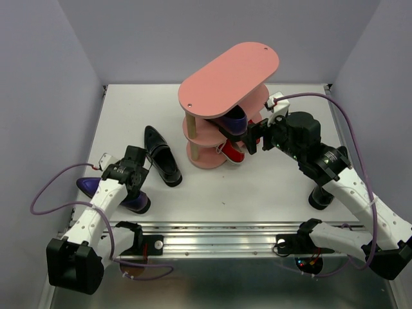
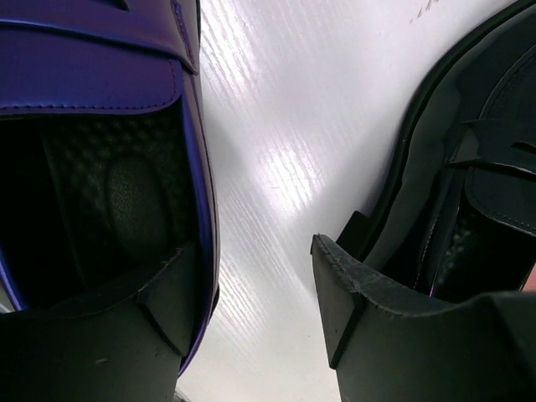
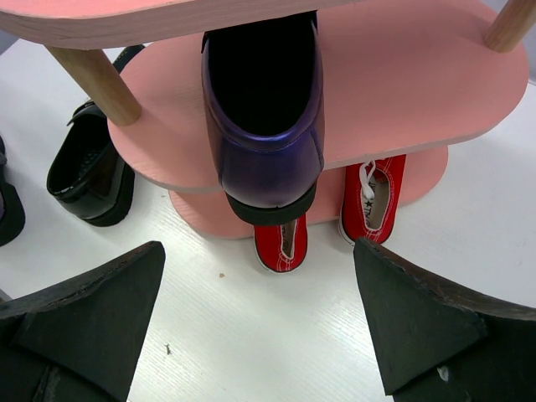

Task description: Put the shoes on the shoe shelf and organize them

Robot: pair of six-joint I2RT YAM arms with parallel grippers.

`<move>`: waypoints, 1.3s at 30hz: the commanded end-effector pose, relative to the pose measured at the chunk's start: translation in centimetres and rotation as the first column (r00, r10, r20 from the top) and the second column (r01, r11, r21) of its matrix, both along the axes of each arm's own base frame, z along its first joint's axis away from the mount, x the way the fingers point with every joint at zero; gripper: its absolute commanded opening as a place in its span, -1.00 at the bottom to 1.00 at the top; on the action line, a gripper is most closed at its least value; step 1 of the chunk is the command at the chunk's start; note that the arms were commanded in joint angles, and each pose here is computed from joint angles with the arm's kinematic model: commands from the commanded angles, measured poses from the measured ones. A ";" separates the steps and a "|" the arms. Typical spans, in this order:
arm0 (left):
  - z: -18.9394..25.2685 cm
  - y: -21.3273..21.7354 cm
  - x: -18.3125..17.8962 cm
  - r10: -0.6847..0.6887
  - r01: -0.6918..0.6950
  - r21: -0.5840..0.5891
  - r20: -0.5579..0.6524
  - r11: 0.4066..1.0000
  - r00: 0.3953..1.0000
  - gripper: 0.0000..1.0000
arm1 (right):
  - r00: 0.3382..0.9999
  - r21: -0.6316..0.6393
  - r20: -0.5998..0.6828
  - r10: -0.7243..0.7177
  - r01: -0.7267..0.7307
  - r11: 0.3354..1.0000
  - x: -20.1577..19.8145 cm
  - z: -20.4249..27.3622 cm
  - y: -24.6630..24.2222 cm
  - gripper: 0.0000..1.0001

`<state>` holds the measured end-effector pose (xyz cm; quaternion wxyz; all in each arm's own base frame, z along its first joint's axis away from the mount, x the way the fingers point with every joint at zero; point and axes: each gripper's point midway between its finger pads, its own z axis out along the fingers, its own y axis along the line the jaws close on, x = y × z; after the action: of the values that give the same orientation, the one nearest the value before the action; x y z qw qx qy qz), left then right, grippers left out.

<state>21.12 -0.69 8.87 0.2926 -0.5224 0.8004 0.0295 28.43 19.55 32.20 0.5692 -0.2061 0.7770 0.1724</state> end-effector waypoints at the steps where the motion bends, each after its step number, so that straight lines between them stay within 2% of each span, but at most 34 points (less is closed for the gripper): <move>1: -0.2 0.1 0.5 0.000 0.000 0.001 0.015 1.000 1.000 0.26 | 0.999 0.038 0.050 0.002 -0.004 0.999 0.0 1.6 -0.1 1.00; 5: -0.4 0.1 0.8 0.004 -0.004 0.001 0.027 1.000 1.000 -0.06 | 0.999 0.038 0.052 0.001 -0.003 0.999 0.0 1.6 -0.1 1.00; 13: -1.1 -0.6 1.1 -0.010 0.012 -0.039 0.041 0.999 0.999 -0.16 | 0.999 0.036 0.053 -0.003 0.001 0.999 0.0 1.6 -0.2 1.00; 21: -1.0 -1.3 1.1 -0.009 0.014 -0.083 0.069 0.996 0.998 0.07 | 0.999 0.038 0.054 -0.001 -0.002 0.999 0.2 1.8 0.0 1.00; 22: -1.0 -1.3 1.1 -0.011 0.017 -0.085 0.072 0.996 0.997 0.12 | 0.999 0.037 0.053 0.000 -0.001 0.999 0.2 1.7 0.0 1.00; 23: -0.9 -1.3 1.1 -0.018 0.024 -0.084 0.079 0.996 0.997 0.24 | 0.999 0.037 0.051 -0.001 -0.001 0.999 0.2 1.7 0.0 1.00; 29: -0.8 -1.6 1.1 -0.031 0.043 -0.100 0.109 0.994 0.993 0.27 | 0.999 0.035 0.043 0.006 -0.008 0.999 0.3 1.5 0.3 1.00; 32: -1.0 -1.8 1.1 -0.025 0.040 -0.119 0.126 0.992 0.992 0.11 | 0.999 0.037 0.044 0.008 -0.009 0.999 0.3 1.6 0.3 1.00; 33: -1.0 -1.9 1.2 -0.023 0.039 -0.123 0.131 0.992 0.991 -0.02 | 0.999 0.036 0.044 0.006 -0.008 0.999 0.3 1.6 0.2 1.00; 35: -1.0 -2.0 1.2 -0.026 0.045 -0.132 0.140 0.990 0.990 -0.15 | 0.999 0.037 0.044 0.003 -0.005 0.999 0.3 1.5 0.2 1.00; 36: -1.0 -2.1 1.2 -0.027 0.046 -0.134 0.141 0.990 0.990 -0.32 | 0.999 0.038 0.045 0.001 -0.003 0.999 0.2 1.6 0.1 1.00; 38: -0.7 -2.0 1.2 -0.025 0.044 -0.131 0.148 0.990 0.989 -0.52 | 0.999 0.037 0.044 0.001 -0.003 0.999 0.3 1.6 0.1 1.00; 39: -0.6 -1.8 1.0 -0.019 0.037 -0.122 0.142 0.992 0.990 -0.76 | 0.999 0.038 0.045 0.001 -0.003 0.999 0.2 1.6 0.1 1.00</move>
<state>21.31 -2.13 7.29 0.2994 -0.5215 0.7981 -0.0374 28.44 19.57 32.18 0.5689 -0.2063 0.7772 0.1724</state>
